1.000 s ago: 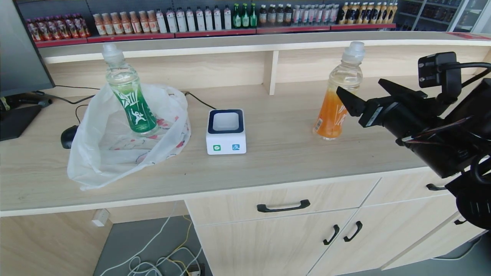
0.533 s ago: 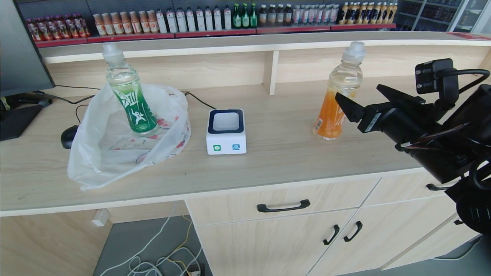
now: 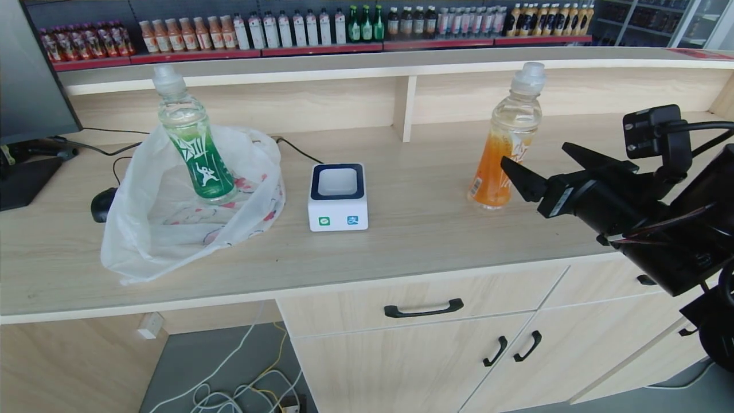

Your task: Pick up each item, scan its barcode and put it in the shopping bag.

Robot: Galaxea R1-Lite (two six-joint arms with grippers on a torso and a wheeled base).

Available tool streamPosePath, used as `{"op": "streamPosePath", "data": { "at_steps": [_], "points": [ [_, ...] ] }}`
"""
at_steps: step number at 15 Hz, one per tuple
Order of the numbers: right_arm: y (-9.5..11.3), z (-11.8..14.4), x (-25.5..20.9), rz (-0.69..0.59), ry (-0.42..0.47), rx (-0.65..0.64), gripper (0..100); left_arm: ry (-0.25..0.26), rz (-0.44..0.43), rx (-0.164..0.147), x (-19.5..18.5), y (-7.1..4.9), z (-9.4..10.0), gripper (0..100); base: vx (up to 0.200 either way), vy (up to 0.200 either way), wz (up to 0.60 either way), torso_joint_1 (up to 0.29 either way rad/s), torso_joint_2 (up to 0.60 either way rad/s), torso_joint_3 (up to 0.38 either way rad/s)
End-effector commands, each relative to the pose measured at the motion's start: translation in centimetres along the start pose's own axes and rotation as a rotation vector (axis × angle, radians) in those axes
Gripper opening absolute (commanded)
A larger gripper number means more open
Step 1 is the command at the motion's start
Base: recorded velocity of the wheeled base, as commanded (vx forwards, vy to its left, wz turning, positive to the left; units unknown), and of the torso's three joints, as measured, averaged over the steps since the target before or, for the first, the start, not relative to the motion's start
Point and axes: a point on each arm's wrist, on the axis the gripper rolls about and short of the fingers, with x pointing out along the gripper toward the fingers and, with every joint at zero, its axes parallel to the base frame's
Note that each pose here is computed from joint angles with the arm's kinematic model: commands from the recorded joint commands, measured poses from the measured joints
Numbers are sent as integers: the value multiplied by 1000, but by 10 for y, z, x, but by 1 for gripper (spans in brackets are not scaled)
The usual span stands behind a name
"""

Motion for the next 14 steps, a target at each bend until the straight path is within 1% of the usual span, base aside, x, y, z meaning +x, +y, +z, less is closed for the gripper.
{"op": "streamPosePath", "data": {
  "at_steps": [1, 4, 9, 12, 14],
  "points": [
    [0, 1, -1, 1, -1, 0, 100, 0, 1, -1, 0, 0, 0, 100, 0, -200, 0, -2, 7, -7],
    [0, 1, -1, 0, -3, 0, 100, 0, 1, -1, 0, 0, 0, 100, 0, -200, 0, 1, 1, 7],
    [0, 3, -2, 3, -9, 0, 100, 0, 0, -1, 0, 0, 0, 100, 0, 0, 0, 0, 0, 0],
    [8, 4, 0, 29, -12, 6, 100, 0, 0, -1, 0, 0, 0, 100, 0, 0, 0, 0, 0, 0],
    [10, 1, 0, 29, -3, 6, 100, 0, 1, -1, 0, 0, 0, 100, 0, 0, 0, 0, 0, 0]
  ]
}}
